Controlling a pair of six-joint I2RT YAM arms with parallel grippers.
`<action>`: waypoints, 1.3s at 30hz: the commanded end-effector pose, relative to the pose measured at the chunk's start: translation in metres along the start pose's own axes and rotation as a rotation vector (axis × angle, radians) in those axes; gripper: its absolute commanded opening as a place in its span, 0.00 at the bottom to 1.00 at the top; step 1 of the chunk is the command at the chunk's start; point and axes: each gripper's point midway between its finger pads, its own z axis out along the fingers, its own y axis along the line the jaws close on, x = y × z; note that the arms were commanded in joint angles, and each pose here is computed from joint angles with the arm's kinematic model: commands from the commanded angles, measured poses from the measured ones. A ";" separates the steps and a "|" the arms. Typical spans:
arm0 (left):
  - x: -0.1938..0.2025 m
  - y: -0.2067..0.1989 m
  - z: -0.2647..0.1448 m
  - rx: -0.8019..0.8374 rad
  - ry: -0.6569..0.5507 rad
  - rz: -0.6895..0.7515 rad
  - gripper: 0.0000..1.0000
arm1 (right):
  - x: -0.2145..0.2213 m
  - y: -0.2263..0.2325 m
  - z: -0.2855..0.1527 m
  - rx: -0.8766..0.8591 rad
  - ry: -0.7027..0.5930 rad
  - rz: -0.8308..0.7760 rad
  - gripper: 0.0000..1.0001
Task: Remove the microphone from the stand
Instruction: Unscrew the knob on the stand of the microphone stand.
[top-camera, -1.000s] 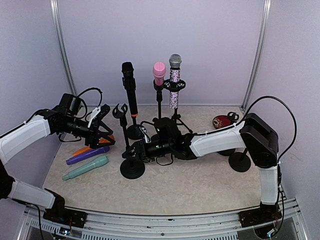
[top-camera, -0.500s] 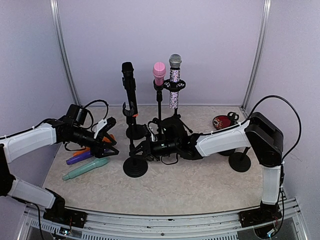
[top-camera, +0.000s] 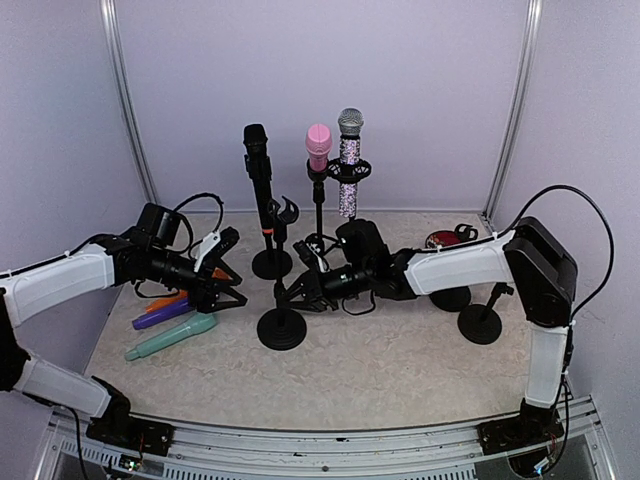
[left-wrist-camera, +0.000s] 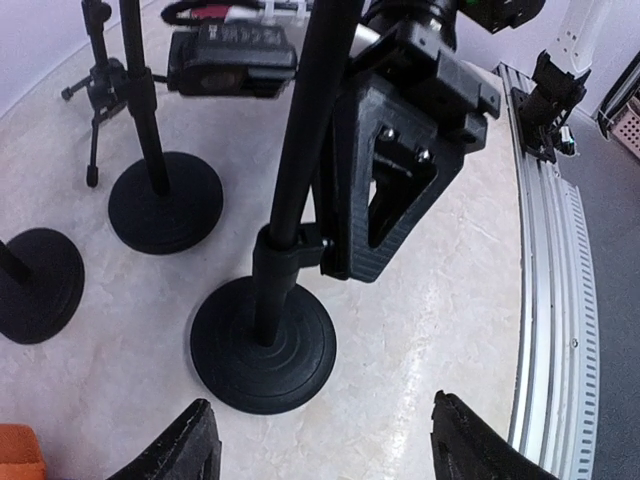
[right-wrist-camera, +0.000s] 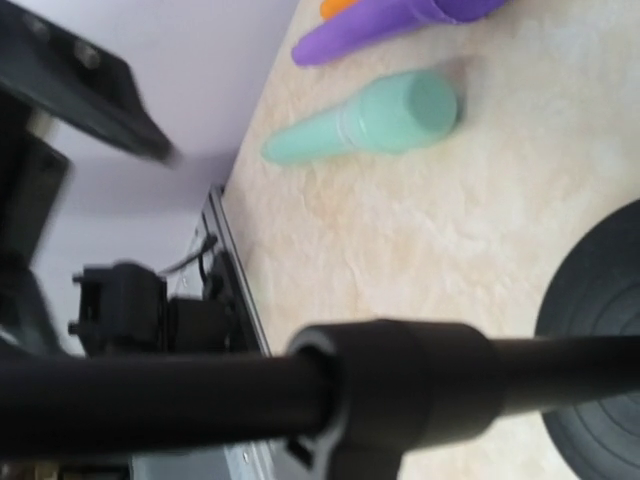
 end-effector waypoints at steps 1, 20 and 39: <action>-0.043 -0.007 -0.007 0.029 -0.085 0.028 0.72 | 0.000 -0.004 -0.022 0.020 0.091 -0.049 0.00; -0.095 -0.012 0.006 0.056 -0.131 0.078 0.76 | 0.013 -0.002 0.005 0.176 0.232 -0.298 0.00; -0.109 -0.021 0.007 0.063 -0.130 0.084 0.31 | 0.000 -0.004 0.004 0.323 0.153 -0.533 0.16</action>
